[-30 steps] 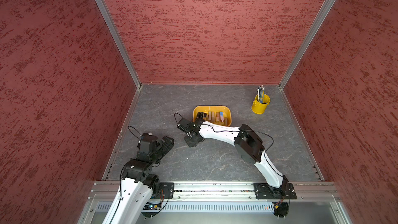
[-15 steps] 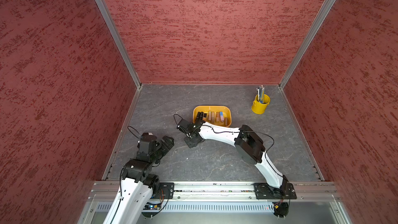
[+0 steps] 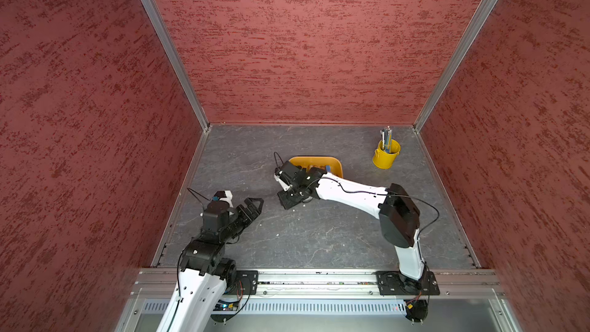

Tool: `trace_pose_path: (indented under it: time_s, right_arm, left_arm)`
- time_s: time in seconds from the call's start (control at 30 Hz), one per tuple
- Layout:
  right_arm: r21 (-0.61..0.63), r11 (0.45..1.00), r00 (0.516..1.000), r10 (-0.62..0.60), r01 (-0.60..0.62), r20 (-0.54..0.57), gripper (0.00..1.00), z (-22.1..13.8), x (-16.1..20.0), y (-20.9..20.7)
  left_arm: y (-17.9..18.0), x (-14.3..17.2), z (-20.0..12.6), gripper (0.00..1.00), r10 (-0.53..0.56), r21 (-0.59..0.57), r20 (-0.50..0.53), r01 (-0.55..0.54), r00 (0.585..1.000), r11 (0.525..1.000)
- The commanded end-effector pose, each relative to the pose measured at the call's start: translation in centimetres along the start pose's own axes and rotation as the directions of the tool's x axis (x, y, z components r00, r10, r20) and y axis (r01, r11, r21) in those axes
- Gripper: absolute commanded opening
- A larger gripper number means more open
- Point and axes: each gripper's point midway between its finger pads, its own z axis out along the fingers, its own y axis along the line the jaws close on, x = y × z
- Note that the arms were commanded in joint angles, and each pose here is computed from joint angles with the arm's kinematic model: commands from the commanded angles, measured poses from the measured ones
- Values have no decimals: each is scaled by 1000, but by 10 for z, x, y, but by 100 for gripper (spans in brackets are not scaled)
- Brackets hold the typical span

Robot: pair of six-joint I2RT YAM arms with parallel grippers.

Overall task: Put the lipstick into the storage box
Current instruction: Pick up the lipstick at the center of the board, then place the lipstick in the storage box.

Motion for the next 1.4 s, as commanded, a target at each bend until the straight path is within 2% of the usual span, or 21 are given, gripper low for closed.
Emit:
trace_pose_path:
  time_s: [0.0,0.27,0.5,0.63,0.97,1.2,1.37]
  right_arm:
    - [-88,995,996,50,-44,70,20,-29,-17,6]
    - [-122,988,983,109,-92,147,20,-81,-27,-8]
    - [-74,991,972,120,-107,203,21,-114,-28,-22]
    - [16,992,967,115,-122,227,22,-125,-31,-45]
    - [278,937,965,158,-213,208,23,-115,-41,-138]
    - [328,901,954,232,-284,188,23,-97,-43,-183]
    - [412,867,959,233,-281,163,23,-80,-42,-209]
  left_arm:
    - [-42,-3,-1,100,68,209,0,-67,998,976]
    - [-90,-6,-1,100,127,423,-23,-106,992,900]
    - [-109,-5,4,100,163,485,-62,-113,985,867]
    - [-117,-6,11,100,194,496,-68,-135,979,858]
    - [-147,-9,55,100,348,479,-106,-259,932,839]
    - [-157,-7,92,100,384,479,-148,-274,911,834]
    - [-162,2,108,100,385,488,-177,-259,906,833]
